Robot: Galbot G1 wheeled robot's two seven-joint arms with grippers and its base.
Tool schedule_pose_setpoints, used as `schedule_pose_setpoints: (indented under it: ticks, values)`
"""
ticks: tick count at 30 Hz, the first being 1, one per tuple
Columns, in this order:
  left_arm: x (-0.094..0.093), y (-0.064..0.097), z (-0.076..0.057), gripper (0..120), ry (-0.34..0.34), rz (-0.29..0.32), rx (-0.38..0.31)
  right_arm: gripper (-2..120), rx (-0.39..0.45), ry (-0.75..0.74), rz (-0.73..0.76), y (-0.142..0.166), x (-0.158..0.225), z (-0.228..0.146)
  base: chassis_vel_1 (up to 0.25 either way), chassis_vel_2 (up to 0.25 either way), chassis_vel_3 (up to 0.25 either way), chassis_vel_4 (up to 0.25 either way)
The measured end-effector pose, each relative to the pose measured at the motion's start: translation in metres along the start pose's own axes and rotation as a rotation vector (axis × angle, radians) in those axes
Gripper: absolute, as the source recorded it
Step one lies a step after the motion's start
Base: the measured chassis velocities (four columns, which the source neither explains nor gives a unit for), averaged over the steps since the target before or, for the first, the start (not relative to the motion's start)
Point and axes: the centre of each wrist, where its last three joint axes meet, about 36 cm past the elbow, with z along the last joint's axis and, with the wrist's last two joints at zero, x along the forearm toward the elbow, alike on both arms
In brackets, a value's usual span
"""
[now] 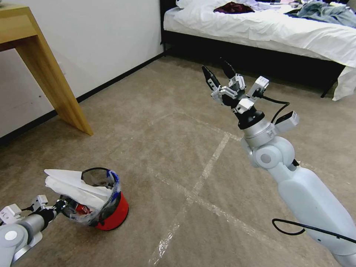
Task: Pick up the trash bin and place the garbage on the floor into it.
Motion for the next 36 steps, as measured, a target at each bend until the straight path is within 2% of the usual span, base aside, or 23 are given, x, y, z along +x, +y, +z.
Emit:
schedule_pose_setpoints:
  ticks: [1,3,7,10,13,15,17,18,19,21,22,24,36]
  values:
    - [0.000,0.000,0.000,1,0.000,0.000,0.000,100,0.000,0.000,0.000,0.000,0.000,0.000,0.000,0.000,0.000,0.000]
    - [0.005,-0.004,0.000,13,-0.004,0.010,-0.012,100,-0.001,-0.001,-0.001,0.001,0.000,0.001,0.000,0.000,0.000,0.000]
    - [0.011,-0.008,-0.002,22,-0.014,0.019,-0.023,100,-0.002,-0.001,-0.002,0.001,-0.001,0.002,0.000,0.000,0.000,0.000]
    - [0.020,-0.015,-0.003,36,-0.027,0.033,-0.041,100,-0.003,-0.005,-0.006,0.002,-0.003,0.002,0.000,0.000,0.000,0.000]
    - [0.024,-0.018,-0.004,43,-0.034,0.039,-0.048,100,-0.004,-0.006,-0.007,0.002,-0.004,0.002,0.000,0.000,0.000,0.000]
    - [0.030,-0.023,-0.006,54,-0.045,0.048,-0.058,100,-0.006,-0.006,-0.010,0.003,-0.004,0.003,0.000,0.000,0.000,0.000]
    - [0.033,-0.024,-0.006,58,-0.049,0.050,-0.061,100,-0.006,-0.007,-0.011,0.004,-0.004,0.003,0.000,0.000,0.000,0.000]
    - [0.037,-0.026,-0.007,64,-0.054,0.051,-0.068,100,-0.007,-0.008,-0.013,0.004,-0.005,0.002,0.000,0.000,0.000,0.000]
    - [0.037,-0.026,-0.007,64,-0.054,0.051,-0.068,100,-0.007,-0.008,-0.013,0.004,-0.005,0.002,0.000,0.000,0.000,0.000]
    - [0.044,-0.027,-0.009,78,-0.062,0.046,-0.078,100,-0.007,-0.011,-0.015,0.005,-0.006,0.002,0.000,0.000,0.000,0.000]
    - [0.044,-0.027,-0.009,78,-0.062,0.046,-0.078,100,-0.007,-0.011,-0.015,0.005,-0.006,0.002,0.000,0.000,0.000,0.000]
    - [0.049,-0.028,-0.010,87,-0.066,0.042,-0.084,100,-0.007,-0.014,-0.018,0.006,-0.008,0.001,0.000,0.000,0.000,0.000]
    - [0.064,-0.028,-0.011,90,-0.077,0.029,-0.101,100,-0.017,-0.019,-0.030,0.008,-0.015,0.003,0.000,0.000,0.000,0.000]
